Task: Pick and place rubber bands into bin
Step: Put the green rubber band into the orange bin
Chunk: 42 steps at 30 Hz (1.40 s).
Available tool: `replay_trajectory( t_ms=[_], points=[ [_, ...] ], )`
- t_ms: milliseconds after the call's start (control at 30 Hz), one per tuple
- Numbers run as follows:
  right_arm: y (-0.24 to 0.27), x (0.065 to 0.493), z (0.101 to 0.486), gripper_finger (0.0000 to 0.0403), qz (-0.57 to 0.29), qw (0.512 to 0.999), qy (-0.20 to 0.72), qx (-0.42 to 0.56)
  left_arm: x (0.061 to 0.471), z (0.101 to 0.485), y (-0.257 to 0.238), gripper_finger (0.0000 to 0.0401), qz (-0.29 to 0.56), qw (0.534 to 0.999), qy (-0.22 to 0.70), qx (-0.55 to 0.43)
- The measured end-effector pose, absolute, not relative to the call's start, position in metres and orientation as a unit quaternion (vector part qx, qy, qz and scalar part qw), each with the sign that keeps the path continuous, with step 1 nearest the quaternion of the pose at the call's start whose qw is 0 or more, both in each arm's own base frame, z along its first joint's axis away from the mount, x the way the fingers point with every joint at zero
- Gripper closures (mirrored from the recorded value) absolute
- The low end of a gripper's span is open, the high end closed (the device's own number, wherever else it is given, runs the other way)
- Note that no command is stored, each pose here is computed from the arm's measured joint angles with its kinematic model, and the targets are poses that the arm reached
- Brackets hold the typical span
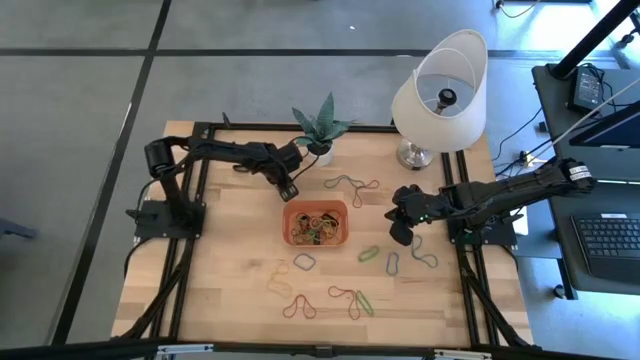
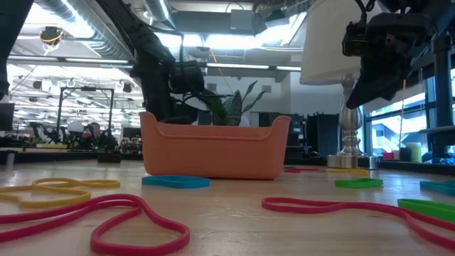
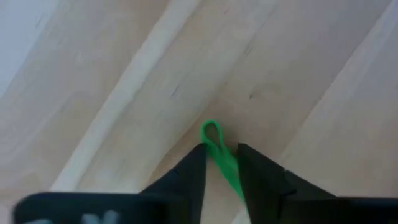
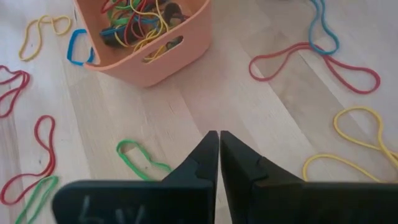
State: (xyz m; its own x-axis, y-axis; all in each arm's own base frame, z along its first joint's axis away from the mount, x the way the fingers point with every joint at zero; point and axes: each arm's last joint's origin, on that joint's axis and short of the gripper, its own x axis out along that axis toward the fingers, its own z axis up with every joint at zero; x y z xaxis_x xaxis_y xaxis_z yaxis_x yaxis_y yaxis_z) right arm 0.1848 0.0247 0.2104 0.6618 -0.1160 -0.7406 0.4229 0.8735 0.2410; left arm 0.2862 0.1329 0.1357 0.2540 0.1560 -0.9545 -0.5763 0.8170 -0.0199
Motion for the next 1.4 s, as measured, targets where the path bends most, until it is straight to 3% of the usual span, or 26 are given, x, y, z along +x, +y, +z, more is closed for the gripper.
replay_trajectory(
  t_ms=[100, 200, 800, 1133, 1400],
  points=[
    [0.025, 0.185, 0.21, 0.0382, -0.152, 0.889, 0.382, 0.201, 0.285, 0.138, 0.133, 0.0381, 0.242, 0.77, 0.562, -0.184],
    [0.025, 0.185, 0.21, 0.0382, -0.153, 0.889, 0.382, 0.2, 0.284, 0.146, 0.133, 0.0396, 0.245, 0.776, 0.554, -0.176],
    [0.022, 0.181, 0.207, 0.0382, -0.175, 0.884, 0.398, 0.169, 0.305, 0.281, 0.15, 0.0398, 0.201, 0.889, 0.412, -0.002],
    [0.022, 0.181, 0.207, 0.0382, -0.185, 0.88, 0.394, 0.191, 0.324, 0.314, 0.126, 0.0398, 0.163, 0.912, 0.371, 0.055],
    [0.022, 0.181, 0.207, 0.0381, -0.159, 0.892, 0.406, 0.115, 0.353, 0.315, 0.07, 0.0398, 0.172, 0.897, 0.4, 0.072]
  ],
)
